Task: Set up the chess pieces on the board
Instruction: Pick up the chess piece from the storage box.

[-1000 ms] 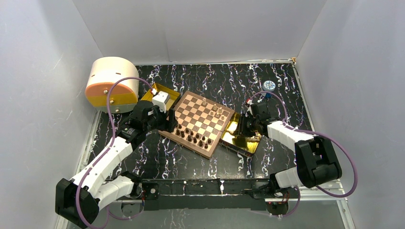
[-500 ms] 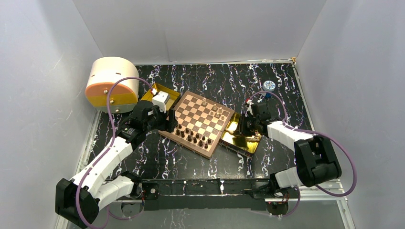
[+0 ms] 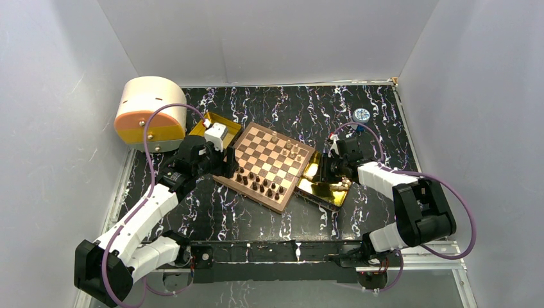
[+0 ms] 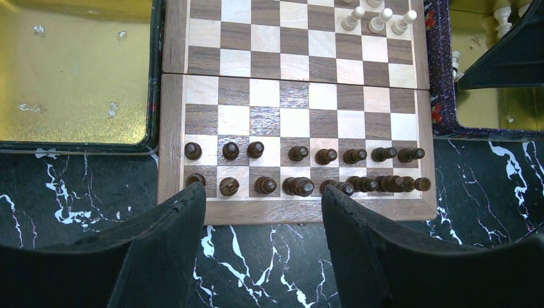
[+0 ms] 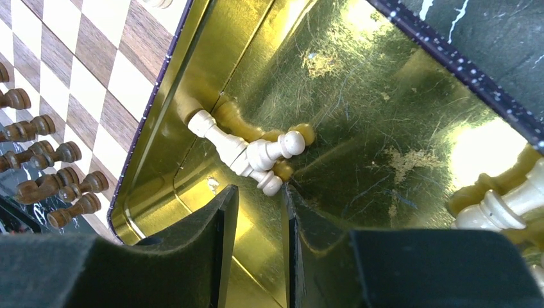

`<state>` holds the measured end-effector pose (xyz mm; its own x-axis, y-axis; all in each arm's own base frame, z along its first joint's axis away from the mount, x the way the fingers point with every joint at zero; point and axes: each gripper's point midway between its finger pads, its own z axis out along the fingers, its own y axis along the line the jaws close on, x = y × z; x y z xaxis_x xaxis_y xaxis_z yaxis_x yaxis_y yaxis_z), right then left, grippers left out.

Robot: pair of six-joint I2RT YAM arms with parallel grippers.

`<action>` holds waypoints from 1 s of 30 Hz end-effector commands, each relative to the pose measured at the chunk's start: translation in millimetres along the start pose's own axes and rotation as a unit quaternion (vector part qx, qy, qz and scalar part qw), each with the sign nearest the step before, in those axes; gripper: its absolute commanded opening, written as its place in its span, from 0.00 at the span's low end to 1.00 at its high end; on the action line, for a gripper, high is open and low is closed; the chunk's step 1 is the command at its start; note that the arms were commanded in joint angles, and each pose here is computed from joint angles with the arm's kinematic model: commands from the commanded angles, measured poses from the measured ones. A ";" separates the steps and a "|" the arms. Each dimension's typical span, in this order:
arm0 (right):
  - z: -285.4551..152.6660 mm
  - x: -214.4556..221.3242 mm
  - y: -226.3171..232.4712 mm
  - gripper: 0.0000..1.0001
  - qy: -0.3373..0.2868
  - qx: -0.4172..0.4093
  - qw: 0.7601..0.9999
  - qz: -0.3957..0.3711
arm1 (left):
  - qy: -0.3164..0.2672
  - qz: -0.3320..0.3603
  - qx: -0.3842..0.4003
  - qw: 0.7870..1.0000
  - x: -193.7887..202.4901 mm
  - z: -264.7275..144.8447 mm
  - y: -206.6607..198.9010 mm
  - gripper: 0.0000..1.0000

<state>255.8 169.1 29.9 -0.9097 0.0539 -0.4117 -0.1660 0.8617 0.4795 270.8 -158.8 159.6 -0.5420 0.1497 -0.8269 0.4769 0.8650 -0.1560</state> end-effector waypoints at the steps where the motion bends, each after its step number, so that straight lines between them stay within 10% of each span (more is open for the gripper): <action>1: 2.7 -12.0 7.6 0.38 -0.013 -0.021 0.999 -0.029 | -0.010 0.007 0.001 1.000 -4.8 0.0 -0.6 0.64; 12: -6.4 -12.9 7.3 0.28 -0.014 -0.010 0.999 -0.031 | -0.008 0.006 0.001 1.000 -4.0 1.4 -0.5 0.64; 30: -4.4 -22.4 14.3 0.43 -0.009 -0.024 0.998 -0.058 | -0.005 0.005 0.002 1.000 -2.4 2.7 -0.7 0.64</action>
<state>259.2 165.5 39.8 -0.8952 -0.0013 -0.4457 -0.2224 0.8678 0.4443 271.4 -159.1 155.9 -0.5514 0.1542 -0.8199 0.4751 0.8658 -0.1567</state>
